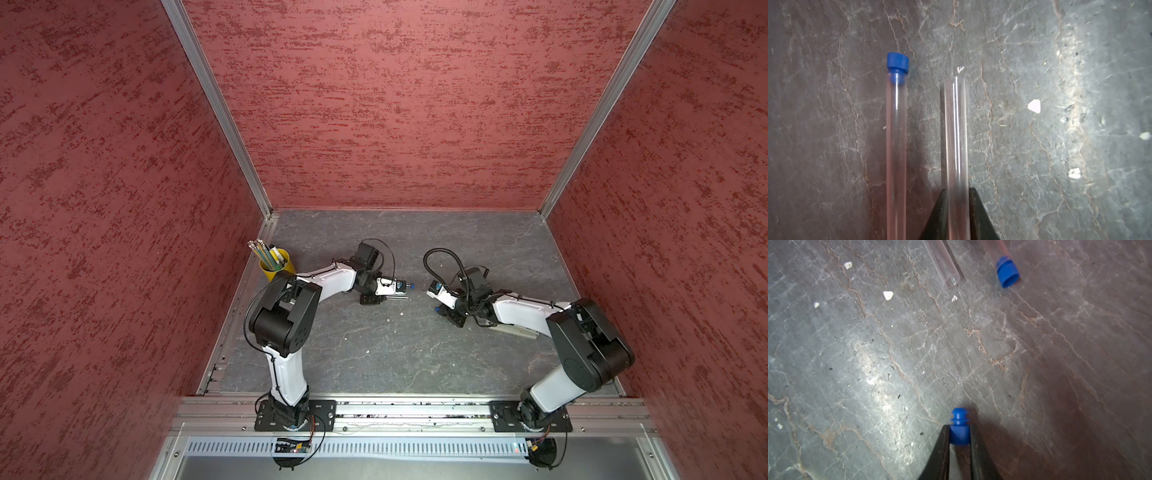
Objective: Insert stoppers into test tubes
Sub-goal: Pick up the stopper from the center of the board.
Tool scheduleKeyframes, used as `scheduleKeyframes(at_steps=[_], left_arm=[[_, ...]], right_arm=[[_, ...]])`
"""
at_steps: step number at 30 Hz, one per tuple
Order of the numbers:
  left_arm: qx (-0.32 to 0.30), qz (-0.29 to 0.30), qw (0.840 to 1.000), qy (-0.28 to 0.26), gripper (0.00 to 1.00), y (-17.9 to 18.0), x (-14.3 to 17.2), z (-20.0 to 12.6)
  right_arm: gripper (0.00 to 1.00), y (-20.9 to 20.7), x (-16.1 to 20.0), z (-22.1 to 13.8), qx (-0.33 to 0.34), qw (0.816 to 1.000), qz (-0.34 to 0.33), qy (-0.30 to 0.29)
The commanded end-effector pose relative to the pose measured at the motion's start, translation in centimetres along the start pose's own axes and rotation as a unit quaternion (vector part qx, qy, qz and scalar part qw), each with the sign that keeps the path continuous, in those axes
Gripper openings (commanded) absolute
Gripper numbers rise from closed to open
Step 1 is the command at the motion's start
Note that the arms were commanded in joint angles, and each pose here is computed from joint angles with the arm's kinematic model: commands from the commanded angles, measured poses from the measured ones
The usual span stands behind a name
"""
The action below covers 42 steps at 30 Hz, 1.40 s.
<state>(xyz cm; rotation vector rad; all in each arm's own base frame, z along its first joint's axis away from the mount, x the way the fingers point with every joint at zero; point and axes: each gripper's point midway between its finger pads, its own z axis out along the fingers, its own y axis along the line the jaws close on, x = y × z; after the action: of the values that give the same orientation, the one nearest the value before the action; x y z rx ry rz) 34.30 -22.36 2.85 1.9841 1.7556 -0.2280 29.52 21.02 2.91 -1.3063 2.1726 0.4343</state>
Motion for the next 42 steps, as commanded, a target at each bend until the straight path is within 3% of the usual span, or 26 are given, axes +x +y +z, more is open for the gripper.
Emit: scheduleKeyframes(at_steps=[1, 14, 42], left_arm=[[-0.017, 0.023, 0.999, -0.021, 0.2, 0.2, -1.1, -0.7], [-0.038, 0.052, 0.997, -0.036, 0.2, -0.2, -1.9, -1.1], [-0.04, 0.052, 0.996, -0.057, 0.17, -0.7, -2.4, -1.4]], right_arm=[[0.19, -0.2, -2.7, -0.8, -0.001, 0.999, -0.02, -0.04], [0.18, 0.1, -4.2, -0.9, -0.013, 0.998, -0.028, -0.061], [0.18, 0.3, -5.1, -0.7, -0.023, 0.997, -0.035, -0.064]])
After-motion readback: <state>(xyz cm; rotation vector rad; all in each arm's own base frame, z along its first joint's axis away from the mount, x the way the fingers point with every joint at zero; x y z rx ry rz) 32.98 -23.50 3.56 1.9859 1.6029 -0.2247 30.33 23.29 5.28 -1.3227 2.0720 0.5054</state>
